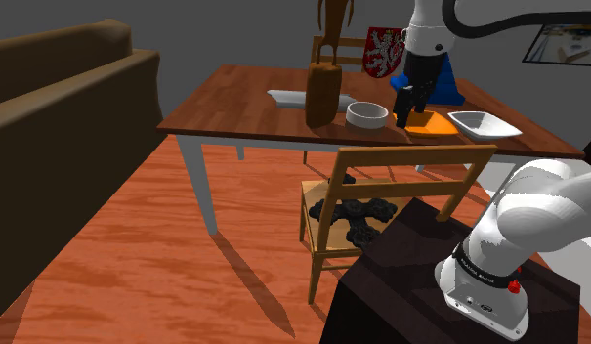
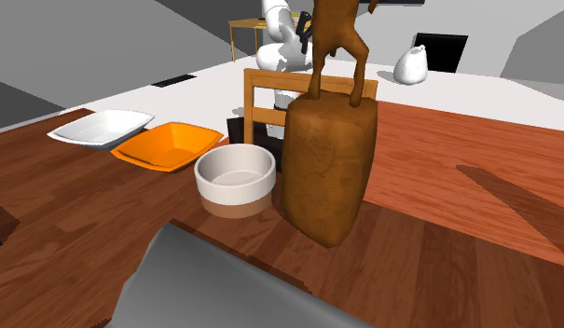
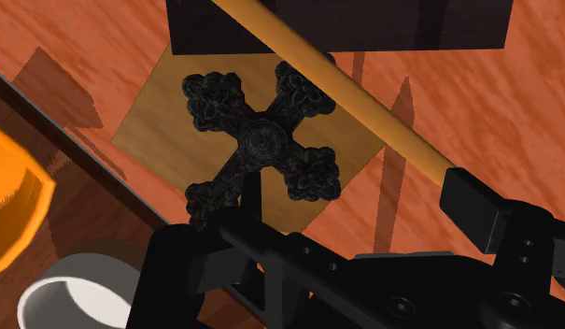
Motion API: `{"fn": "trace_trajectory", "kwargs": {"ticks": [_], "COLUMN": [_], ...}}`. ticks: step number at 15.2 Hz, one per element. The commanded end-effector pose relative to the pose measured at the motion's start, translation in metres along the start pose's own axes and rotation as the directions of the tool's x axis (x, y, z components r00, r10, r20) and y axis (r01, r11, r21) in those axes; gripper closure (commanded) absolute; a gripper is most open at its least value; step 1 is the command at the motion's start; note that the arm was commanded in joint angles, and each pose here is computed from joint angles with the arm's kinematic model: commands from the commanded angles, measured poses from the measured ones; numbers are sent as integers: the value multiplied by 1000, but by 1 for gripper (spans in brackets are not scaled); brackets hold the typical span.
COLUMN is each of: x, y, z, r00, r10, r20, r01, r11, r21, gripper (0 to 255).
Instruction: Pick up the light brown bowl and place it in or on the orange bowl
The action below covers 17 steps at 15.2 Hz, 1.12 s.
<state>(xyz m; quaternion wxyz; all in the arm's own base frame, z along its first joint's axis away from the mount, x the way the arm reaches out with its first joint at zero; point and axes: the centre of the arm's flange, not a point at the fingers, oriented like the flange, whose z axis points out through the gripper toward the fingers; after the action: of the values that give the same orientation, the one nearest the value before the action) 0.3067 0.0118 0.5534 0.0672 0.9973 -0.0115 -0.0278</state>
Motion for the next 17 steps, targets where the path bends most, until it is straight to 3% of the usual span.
{"fn": "trace_trajectory", "kwargs": {"ticks": [1, 17], "x": [0, 149], "y": [0, 128], "z": [0, 88], "r00": [1000, 999], "r10": [0, -9], "r20": [0, -31], "r01": [0, 11], "r11": [1000, 997], "r21": [0, 78], "gripper": [0, 0]}}
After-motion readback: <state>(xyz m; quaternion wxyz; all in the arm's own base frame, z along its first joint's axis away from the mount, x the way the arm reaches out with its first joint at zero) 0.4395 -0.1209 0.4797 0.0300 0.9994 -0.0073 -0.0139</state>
